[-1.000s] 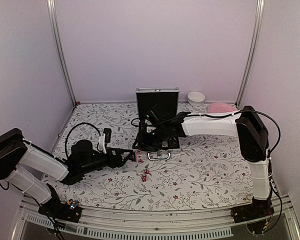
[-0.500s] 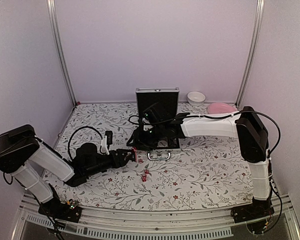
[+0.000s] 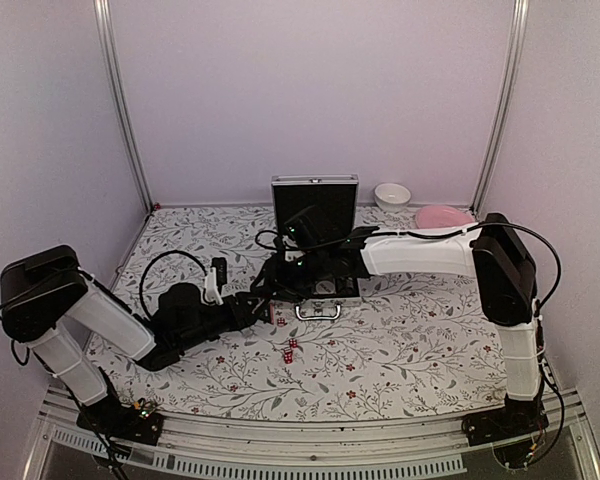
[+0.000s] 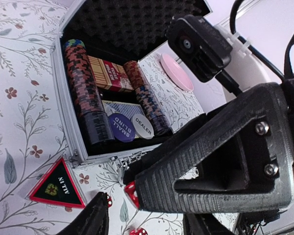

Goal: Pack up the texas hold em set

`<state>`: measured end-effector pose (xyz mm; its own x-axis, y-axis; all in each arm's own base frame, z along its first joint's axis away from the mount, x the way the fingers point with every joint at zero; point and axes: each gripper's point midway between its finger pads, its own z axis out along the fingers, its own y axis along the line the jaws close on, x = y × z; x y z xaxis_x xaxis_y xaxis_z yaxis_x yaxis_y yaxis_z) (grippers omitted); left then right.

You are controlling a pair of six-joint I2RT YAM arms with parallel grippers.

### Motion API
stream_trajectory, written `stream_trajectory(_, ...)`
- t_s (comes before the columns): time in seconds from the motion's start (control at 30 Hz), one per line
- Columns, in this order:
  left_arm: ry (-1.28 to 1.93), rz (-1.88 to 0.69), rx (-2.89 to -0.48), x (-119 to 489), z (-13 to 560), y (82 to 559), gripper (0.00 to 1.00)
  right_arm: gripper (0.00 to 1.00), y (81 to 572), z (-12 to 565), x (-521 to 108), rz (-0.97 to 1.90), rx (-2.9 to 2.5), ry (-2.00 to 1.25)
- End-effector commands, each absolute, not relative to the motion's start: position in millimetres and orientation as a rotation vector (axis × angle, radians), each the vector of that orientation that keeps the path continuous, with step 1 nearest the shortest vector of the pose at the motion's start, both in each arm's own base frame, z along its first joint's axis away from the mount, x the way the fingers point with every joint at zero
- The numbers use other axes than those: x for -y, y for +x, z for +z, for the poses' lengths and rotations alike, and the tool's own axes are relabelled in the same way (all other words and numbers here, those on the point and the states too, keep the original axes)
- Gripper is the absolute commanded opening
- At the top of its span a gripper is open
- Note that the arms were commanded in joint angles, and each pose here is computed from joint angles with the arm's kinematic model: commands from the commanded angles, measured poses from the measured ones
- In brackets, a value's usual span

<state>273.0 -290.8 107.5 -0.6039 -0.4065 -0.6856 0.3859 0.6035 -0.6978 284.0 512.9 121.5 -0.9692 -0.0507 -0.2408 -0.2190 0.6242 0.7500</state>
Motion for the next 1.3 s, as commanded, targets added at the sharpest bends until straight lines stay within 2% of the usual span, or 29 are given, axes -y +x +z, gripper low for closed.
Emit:
stream_trajectory(0.0, -0.020, -1.105, -1.902, 298.3, 113.9, 277.1, 0.50, 0.46, 278.7, 153.0, -520.8, 1.338, -2.585, -0.259)
stream_trajectory(0.17, -0.024, -1.097, -1.909, 299.0, 112.1, 278.2, 0.45, 0.46, 277.1, 153.4, -521.9, 1.341, -2.584, -0.264)
stream_trajectory(0.33, -0.027, -1.090, -1.913, 299.5, 111.2, 279.4, 0.33, 0.45, 275.3, 155.5, -522.7, 1.344, -2.580, -0.270)
stream_trajectory(0.63, -0.050, -1.075, -1.919, 297.6, 109.3, 282.3, 0.27, 0.45, 272.3, 156.6, -523.3, 1.341, -2.577, -0.277)
stream_trajectory(1.03, -0.069, -1.023, -1.937, 289.1, 103.8, 283.0, 0.13, 0.45, 271.8, 156.3, -520.0, 1.319, -2.573, -0.268)
stream_trajectory(1.27, -0.071, -1.001, -1.954, 283.8, 100.5, 280.1, 0.12, 0.46, 277.5, 159.6, -510.8, 1.266, -2.552, -0.230)
